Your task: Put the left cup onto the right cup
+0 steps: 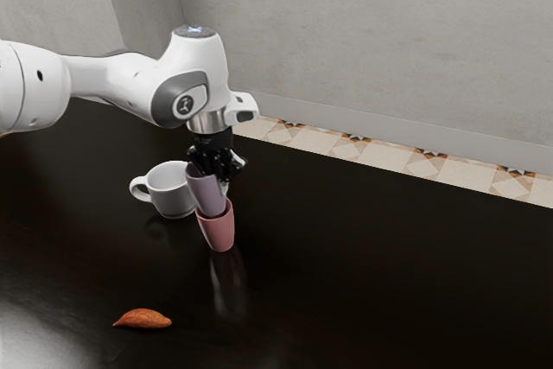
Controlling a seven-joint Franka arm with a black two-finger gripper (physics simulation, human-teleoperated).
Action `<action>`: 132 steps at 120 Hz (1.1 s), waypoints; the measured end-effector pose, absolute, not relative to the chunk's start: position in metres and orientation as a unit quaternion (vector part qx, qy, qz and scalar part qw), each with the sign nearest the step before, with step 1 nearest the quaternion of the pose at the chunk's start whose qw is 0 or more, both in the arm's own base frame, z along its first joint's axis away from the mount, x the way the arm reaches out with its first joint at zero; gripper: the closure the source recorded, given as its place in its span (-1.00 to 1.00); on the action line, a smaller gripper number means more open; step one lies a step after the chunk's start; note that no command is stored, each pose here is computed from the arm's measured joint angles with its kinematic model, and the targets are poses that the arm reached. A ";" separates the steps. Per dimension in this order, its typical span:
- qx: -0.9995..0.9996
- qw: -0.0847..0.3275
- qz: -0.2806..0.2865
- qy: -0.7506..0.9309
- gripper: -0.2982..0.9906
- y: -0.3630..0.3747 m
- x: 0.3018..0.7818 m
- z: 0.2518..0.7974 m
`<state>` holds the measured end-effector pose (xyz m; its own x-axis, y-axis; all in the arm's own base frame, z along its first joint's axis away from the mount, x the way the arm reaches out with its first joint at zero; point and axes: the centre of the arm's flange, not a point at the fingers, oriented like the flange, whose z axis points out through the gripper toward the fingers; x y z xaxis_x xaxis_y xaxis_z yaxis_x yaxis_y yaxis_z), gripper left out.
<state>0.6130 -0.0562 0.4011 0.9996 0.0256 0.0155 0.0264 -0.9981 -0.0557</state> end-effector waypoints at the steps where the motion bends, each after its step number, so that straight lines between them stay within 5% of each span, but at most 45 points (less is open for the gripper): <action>1: -0.999 0.028 -0.007 -0.013 0.68 -0.056 0.613 0.401; 46: -0.999 0.029 0.004 -0.014 0.67 -0.055 0.618 0.383; 83: -1.000 0.026 0.007 -0.011 -0.19 -0.054 0.619 0.380; 100: -1.000 0.026 -0.002 -0.009 -0.36 -0.055 0.617 0.392; 132: -0.997 0.037 -0.069 -0.009 -0.49 -0.063 0.593 0.510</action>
<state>0.5931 -0.0627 0.5098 0.9904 0.0121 0.1380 0.0224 -0.9971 -0.0728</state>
